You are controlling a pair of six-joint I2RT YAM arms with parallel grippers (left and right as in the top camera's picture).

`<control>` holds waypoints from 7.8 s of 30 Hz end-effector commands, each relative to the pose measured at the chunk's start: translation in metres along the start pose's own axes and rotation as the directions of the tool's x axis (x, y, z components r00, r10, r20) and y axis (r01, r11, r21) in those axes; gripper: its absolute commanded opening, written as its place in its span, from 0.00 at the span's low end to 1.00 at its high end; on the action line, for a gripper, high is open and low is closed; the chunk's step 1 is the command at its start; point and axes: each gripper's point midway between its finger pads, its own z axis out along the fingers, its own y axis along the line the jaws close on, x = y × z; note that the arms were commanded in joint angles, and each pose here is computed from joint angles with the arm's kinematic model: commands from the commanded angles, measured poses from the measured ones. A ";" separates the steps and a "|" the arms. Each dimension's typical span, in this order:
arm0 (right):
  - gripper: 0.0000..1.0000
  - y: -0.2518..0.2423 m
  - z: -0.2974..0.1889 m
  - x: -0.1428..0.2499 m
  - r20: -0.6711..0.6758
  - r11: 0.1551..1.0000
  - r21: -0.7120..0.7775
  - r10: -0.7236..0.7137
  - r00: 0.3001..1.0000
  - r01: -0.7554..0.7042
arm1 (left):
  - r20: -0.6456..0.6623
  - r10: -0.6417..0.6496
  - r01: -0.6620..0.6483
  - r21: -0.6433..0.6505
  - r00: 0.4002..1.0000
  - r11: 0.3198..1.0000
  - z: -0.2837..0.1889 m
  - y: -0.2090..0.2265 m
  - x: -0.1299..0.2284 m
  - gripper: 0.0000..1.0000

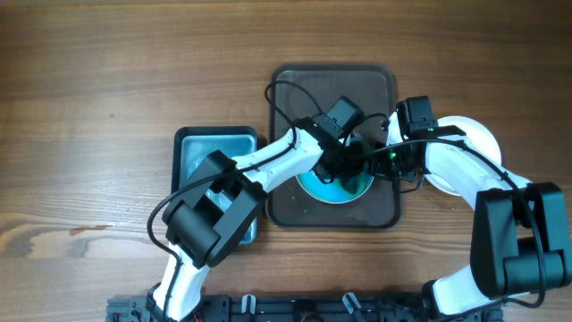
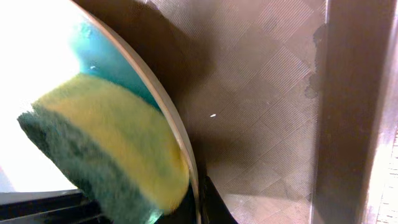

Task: Clean dirty plates on tray and stack at the side
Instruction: 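Scrub the blue-marked plate with the sponge held in the left gripper, then return the sponge to the water tray with the left gripper, then lift the plate with the right gripper and hold it tilted over the water tray, then carry the plate right and stack it on the plate pile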

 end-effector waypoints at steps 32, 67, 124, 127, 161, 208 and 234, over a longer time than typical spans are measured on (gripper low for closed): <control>0.04 -0.011 0.009 -0.003 0.018 0.999 0.047 -0.021 1.000 0.020 | 0.345 -0.323 0.462 -0.481 0.881 0.745 -0.220 0.200 0.032 0.04; 0.04 0.239 -0.096 -0.011 0.416 0.811 0.335 -0.585 0.696 0.481 | 0.809 -0.376 0.589 0.045 0.451 0.807 -0.413 0.190 0.115 1.00; 0.05 0.324 -0.210 0.025 0.437 0.443 0.861 -0.896 0.083 0.248 | 0.821 -0.367 0.577 0.056 0.438 0.815 -0.417 0.187 0.119 1.00; 0.04 0.324 -0.210 0.025 0.437 0.443 0.861 -0.896 0.083 0.248 | 0.821 -0.367 0.577 0.056 0.438 0.815 -0.417 0.187 0.119 1.00; 0.04 0.335 -0.208 0.027 0.364 0.355 0.888 -0.931 0.027 0.293 | 0.821 -0.367 0.577 0.056 0.438 0.815 -0.417 0.187 0.119 1.00; 0.04 0.073 -0.253 -0.102 0.581 0.976 -0.181 0.204 0.787 -0.120 | 0.821 -0.367 0.577 0.056 0.438 0.815 -0.417 0.187 0.119 1.00; 0.35 -0.196 -0.176 -0.017 0.324 0.652 0.110 0.690 0.648 -0.750 | 0.821 -0.367 0.577 0.056 0.438 0.815 -0.417 0.187 0.119 1.00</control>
